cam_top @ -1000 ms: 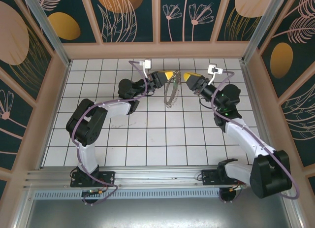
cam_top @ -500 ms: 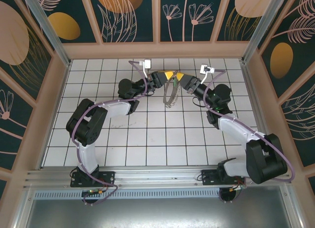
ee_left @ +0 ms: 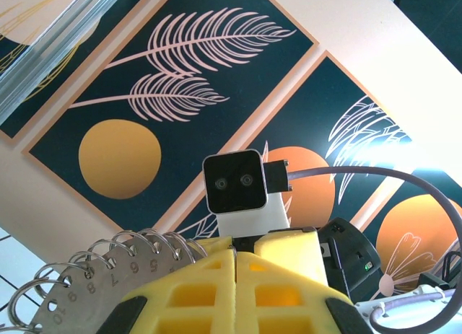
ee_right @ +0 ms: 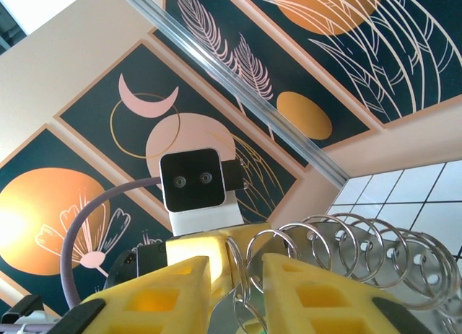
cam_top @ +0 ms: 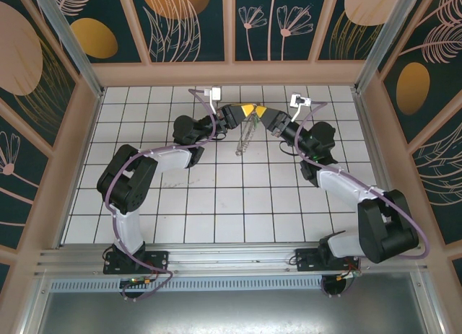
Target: Put the keys on the keyring
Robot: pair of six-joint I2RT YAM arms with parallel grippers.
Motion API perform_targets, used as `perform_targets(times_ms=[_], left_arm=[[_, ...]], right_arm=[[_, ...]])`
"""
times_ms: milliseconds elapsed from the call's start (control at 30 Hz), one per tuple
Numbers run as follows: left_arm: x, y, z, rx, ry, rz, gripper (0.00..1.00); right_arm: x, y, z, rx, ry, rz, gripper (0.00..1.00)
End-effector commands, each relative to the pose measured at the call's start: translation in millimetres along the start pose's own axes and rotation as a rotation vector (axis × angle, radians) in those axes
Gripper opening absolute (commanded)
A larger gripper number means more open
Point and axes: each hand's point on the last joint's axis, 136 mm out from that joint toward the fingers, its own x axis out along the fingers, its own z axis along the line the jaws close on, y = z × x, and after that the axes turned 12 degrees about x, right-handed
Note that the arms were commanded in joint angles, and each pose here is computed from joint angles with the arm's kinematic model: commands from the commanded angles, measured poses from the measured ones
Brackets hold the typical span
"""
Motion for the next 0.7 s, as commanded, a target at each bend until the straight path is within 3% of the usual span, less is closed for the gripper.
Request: perform_targets(times_ms=[0, 133, 300, 567, 667], left_arm=[[5, -17, -18, 0.051, 0.062, -0.051, 0.00], [5, -16, -17, 0.050, 0.062, -0.050, 0.00], [5, -16, -18, 0.051, 0.065, -0.050, 0.00], [7, -18, -17, 0.067, 0.051, -0.031, 0.00], [6, -23, -15, 0.099, 0.021, -0.012, 0.12]], right_arm=[[6, -7, 23, -0.044, -0.076, -0.013, 0.23], [8, -8, 23, -0.046, -0.077, -0.010, 0.16], [10, -7, 21, -0.051, -0.071, 0.003, 0.00], [10, -9, 13, -0.098, -0.030, 0.052, 0.00], [7, -12, 10, -0.140, -0.013, 0.095, 0.00]])
